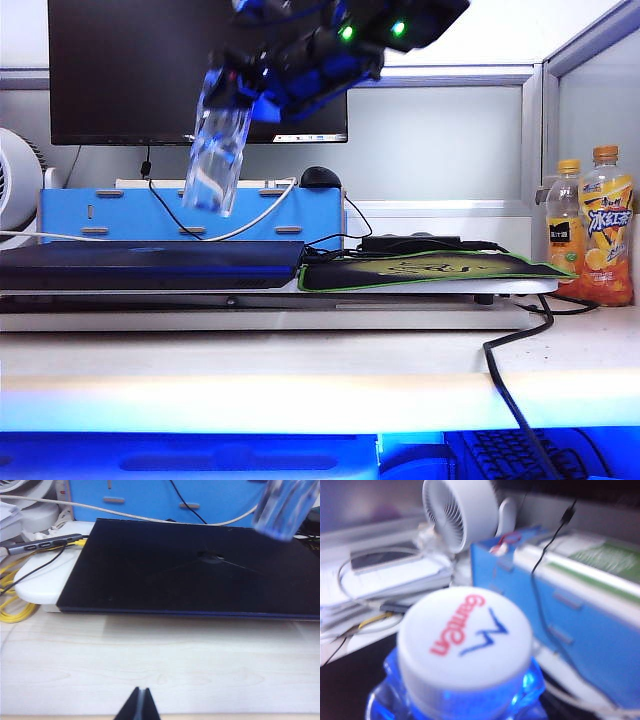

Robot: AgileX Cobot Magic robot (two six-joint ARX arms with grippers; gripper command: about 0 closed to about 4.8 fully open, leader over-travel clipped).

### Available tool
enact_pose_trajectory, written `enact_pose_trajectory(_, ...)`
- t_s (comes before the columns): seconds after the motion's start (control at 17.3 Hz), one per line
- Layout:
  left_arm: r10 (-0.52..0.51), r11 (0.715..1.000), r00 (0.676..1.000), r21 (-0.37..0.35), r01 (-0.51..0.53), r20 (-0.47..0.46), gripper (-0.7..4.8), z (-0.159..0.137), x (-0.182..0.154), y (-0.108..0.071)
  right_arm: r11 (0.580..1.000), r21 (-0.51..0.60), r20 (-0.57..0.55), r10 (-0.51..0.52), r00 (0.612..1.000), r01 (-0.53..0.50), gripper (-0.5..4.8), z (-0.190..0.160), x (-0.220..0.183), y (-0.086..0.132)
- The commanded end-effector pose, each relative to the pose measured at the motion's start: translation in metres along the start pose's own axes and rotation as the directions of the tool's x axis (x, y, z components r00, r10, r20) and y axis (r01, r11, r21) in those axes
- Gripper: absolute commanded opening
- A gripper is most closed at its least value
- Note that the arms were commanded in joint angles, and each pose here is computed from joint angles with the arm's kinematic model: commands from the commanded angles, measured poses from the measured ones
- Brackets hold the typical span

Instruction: Pick up the mineral water bottle and place it on the laptop.

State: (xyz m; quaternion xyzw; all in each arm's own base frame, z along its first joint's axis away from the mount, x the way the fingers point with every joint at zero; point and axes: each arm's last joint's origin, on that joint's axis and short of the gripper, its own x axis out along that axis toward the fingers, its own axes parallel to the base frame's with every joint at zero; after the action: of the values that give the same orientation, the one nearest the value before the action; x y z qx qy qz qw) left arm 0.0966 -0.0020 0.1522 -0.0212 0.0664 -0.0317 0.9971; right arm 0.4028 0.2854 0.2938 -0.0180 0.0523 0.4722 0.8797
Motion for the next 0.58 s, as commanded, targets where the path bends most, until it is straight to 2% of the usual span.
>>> enact_pose_trajectory(0.06, -0.003, 1.0, 1.0, 0.001, 0.003, 0.011, -0.02, 0.001, 0.0, 0.0, 1.0, -0.02, 0.028, 0.023, 0.999, -0.023, 2.11, 0.002, 0.006, 0.008)
enact_pose_trajectory(0.58, -0.003, 1.0, 1.0, 0.001, 0.003, 0.011, -0.02, 0.001, 0.0, 0.0, 0.999, -0.034, -0.073, 0.039, 0.997, -0.041, 2.11, -0.017, 0.015, 0.017)
